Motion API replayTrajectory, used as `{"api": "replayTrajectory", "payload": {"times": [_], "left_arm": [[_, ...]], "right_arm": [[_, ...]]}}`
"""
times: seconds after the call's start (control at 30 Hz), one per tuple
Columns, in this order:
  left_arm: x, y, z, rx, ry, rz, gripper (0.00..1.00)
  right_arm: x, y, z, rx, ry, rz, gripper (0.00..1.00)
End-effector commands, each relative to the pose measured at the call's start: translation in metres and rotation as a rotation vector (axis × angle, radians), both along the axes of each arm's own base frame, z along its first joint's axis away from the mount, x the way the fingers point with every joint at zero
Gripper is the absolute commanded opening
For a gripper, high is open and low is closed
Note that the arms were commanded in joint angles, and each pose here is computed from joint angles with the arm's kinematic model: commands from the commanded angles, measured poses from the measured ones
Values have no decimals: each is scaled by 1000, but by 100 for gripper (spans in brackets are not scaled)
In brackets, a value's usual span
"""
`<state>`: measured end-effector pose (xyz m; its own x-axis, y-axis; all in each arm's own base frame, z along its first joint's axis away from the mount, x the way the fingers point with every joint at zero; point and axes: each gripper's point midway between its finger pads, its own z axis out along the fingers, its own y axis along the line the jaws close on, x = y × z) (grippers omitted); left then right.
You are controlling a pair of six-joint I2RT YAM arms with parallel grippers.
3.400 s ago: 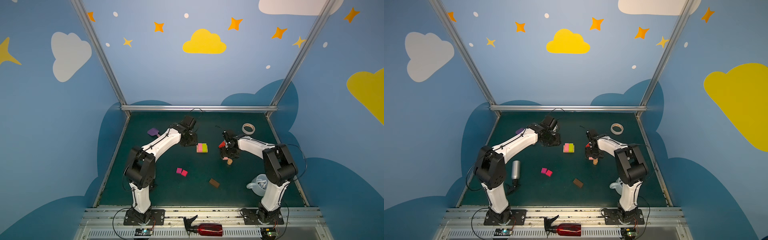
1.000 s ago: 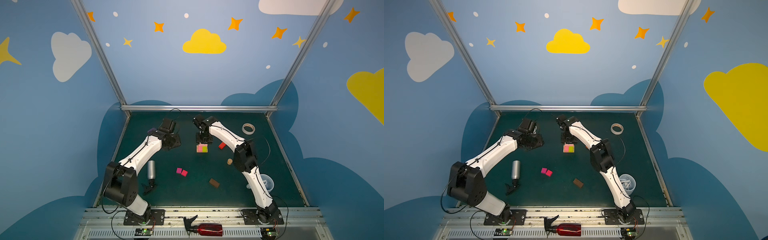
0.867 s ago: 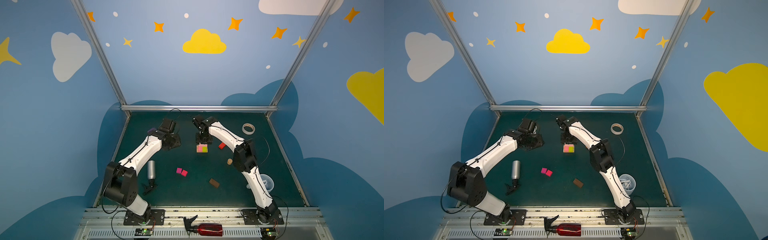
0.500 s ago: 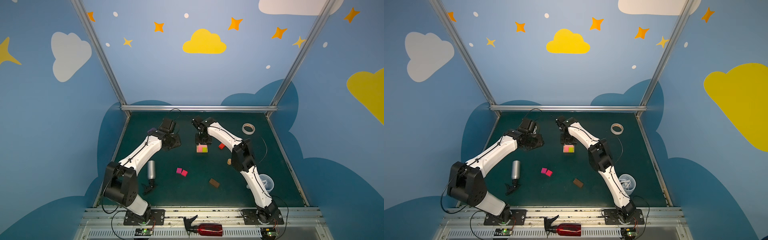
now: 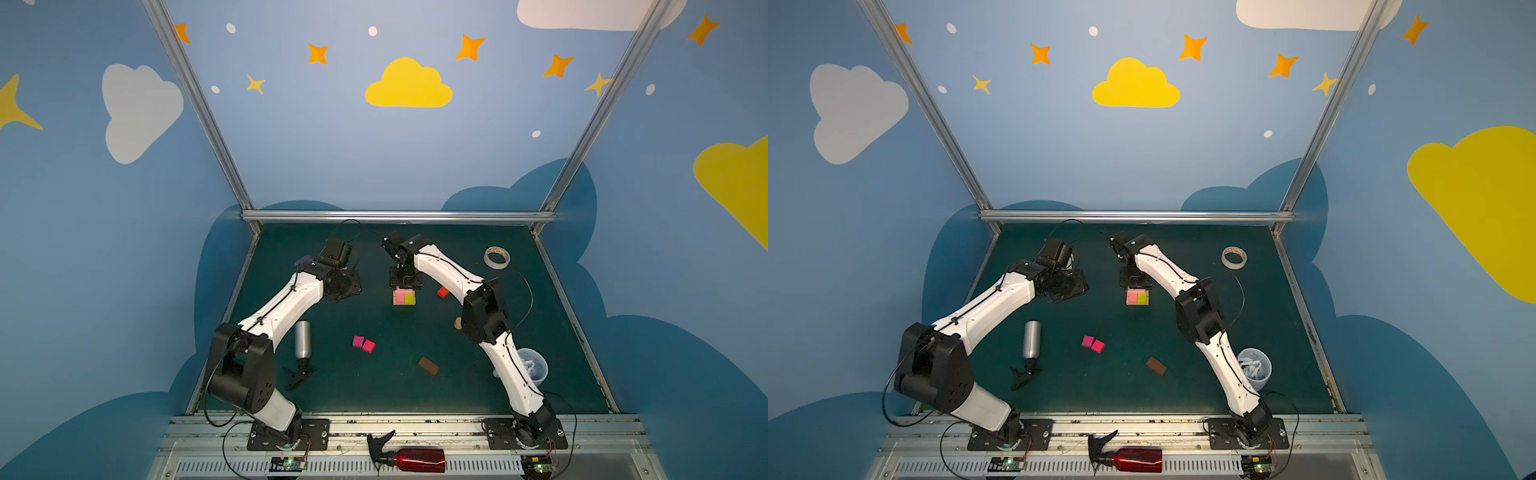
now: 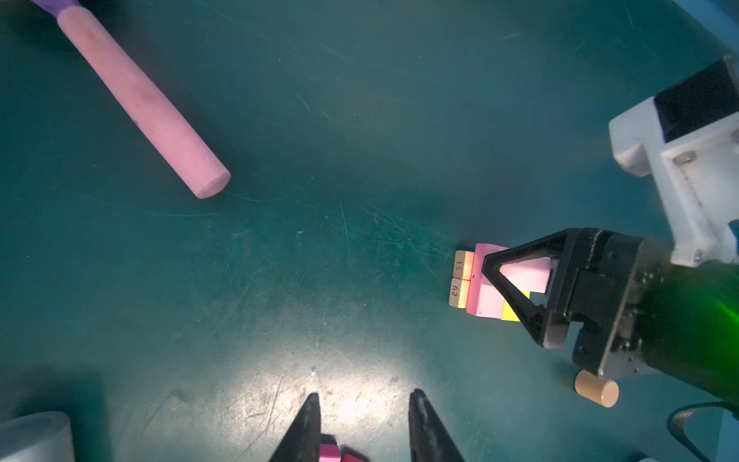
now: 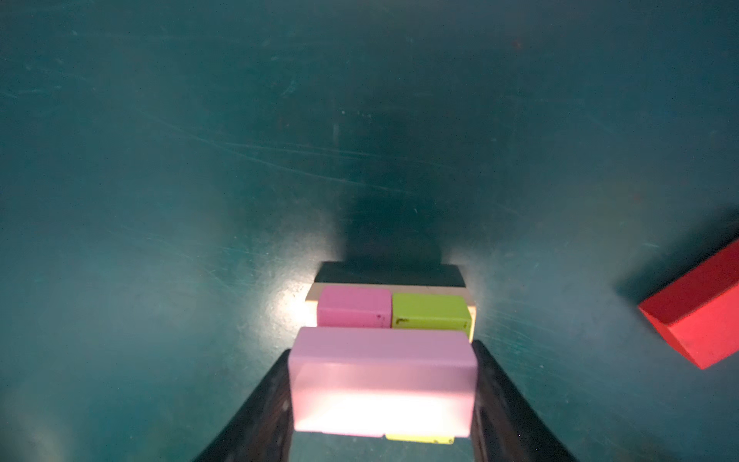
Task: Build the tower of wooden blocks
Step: 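Lower the light pink block against the magenta and lime-green blocks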
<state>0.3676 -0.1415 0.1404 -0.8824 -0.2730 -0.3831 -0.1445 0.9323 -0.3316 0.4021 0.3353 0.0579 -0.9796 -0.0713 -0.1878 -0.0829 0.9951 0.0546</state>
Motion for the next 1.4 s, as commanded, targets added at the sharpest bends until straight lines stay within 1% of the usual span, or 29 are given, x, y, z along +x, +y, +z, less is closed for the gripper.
{"api": "replayTrajectory", "payload": {"times": [0.0,0.43,0.6,1.37], "left_arm": [[-2,4,8,-3,-19,5,37],[-2,5,8,-5,-18,8,37],[-3,5,8,-4,-19,7,38],[-5,6,9,-6,-21,8,37]], "right_arm": [[-2,-4,-3,-38,3,-13,53],[-1,-4,-2,-37,0,-16,55],[-2,-3,-3,-34,2,-13,59],[-2,-2,-6,-31,8,-19,65]]}}
